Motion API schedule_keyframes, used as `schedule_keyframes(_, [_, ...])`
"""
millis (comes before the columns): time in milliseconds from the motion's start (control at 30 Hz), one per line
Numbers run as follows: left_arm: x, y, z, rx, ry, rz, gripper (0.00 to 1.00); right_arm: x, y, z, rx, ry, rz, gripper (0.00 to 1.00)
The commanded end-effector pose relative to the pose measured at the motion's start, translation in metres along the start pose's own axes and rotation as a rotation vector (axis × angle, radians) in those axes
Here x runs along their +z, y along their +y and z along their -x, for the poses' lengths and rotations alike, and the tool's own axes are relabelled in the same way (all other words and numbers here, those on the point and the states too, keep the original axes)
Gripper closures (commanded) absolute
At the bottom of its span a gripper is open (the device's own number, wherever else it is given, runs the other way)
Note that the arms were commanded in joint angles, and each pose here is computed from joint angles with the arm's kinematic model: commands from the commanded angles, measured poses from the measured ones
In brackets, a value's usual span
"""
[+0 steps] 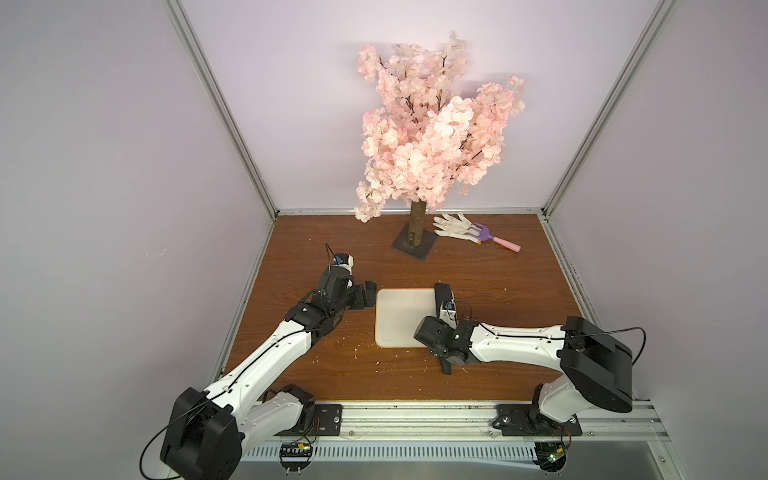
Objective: Align the knife with the edge of the cutting board
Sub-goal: Place the knife at the edge of the cutting board.
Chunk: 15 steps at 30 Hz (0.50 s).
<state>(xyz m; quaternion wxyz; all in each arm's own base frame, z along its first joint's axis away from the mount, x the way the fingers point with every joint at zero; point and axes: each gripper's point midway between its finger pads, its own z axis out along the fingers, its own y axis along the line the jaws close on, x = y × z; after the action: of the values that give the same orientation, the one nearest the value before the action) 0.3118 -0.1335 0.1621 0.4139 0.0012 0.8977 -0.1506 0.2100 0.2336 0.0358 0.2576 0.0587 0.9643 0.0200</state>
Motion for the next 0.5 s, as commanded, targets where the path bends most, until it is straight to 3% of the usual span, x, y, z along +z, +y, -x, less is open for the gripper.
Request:
schedule_keyframes(0, [-0.0024,-0.0039,0.0062,0.022,-0.009,0.003,0.00,0.0024,-0.0062,0.0037,0.013,-0.029,-0.030,1.00])
schedule_keyframes(467, [-0.0013,-0.0032,0.0056,0.022,-0.006,0.008,0.00,0.0084,-0.0073,0.0010,0.012,-0.021,-0.035,0.96])
